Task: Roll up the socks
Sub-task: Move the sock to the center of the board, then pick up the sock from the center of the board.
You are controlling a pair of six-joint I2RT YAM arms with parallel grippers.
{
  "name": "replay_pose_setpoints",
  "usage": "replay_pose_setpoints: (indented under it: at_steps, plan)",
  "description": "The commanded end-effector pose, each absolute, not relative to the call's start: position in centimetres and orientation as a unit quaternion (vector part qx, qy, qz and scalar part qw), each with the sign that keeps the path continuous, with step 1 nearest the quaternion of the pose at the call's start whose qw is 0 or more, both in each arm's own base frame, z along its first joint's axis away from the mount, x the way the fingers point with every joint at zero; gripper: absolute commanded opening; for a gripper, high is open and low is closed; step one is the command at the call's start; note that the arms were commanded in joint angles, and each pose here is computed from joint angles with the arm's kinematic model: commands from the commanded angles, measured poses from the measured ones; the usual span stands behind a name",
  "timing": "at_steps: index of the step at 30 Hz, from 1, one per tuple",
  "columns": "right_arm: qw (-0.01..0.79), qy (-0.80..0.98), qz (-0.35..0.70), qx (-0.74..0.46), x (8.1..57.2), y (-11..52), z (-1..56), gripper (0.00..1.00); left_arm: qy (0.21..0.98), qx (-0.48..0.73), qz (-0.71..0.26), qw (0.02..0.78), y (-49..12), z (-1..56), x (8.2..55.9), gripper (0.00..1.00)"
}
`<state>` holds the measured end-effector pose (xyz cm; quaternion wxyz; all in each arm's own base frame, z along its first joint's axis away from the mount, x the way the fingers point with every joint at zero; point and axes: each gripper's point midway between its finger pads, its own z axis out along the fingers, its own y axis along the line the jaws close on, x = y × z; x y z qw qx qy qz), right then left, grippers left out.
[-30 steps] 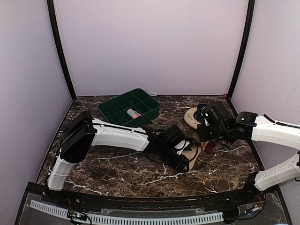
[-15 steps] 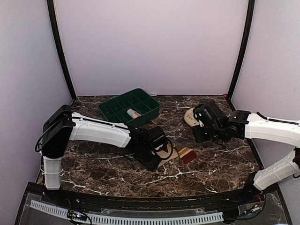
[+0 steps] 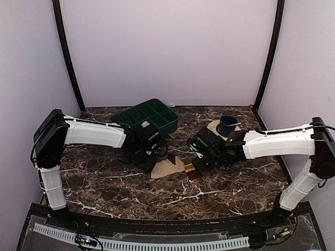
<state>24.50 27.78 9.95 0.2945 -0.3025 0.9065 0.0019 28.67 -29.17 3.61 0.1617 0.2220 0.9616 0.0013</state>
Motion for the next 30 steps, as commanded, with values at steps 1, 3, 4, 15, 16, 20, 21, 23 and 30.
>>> replay_pose_setpoints:
  at_steps: [1,3,4,15,16,20,21,23,30]
  plan:
    - [0.293,0.890,0.019,-0.350,24.2,31.5,9.6,0.54,0.954,0.239,-0.019,0.182,-29.9,5.1,28.4,0.65]
    - [0.284,0.892,0.021,-0.352,24.0,32.3,9.2,0.54,0.953,0.239,-0.030,0.186,-30.1,5.5,28.4,0.65]
    - [0.279,0.893,0.022,-0.353,23.8,32.5,8.9,0.54,0.952,0.236,-0.036,0.189,-30.3,5.7,28.3,0.65]
    - [0.235,0.903,0.017,-0.358,22.4,33.3,5.4,0.51,0.953,0.235,-0.040,0.185,-29.8,5.0,27.9,0.65]
    - [0.235,0.904,0.014,-0.357,22.5,33.3,5.2,0.51,0.954,0.234,-0.041,0.184,-29.8,4.9,27.8,0.65]
    - [0.228,0.906,-0.008,-0.357,22.7,32.7,4.0,0.48,0.954,0.234,-0.040,0.183,-29.7,4.6,27.7,0.65]
    - [0.236,0.905,-0.005,-0.353,23.1,33.3,4.6,0.47,0.954,0.235,-0.037,0.184,-29.6,4.6,27.7,0.65]
    - [0.233,0.907,-0.010,-0.350,23.4,33.2,4.2,0.45,0.954,0.235,-0.034,0.184,-29.5,4.5,27.7,0.65]
    - [0.208,0.917,-0.021,-0.341,23.6,32.3,2.3,0.32,0.955,0.233,-0.022,0.182,-28.9,4.1,27.7,0.65]
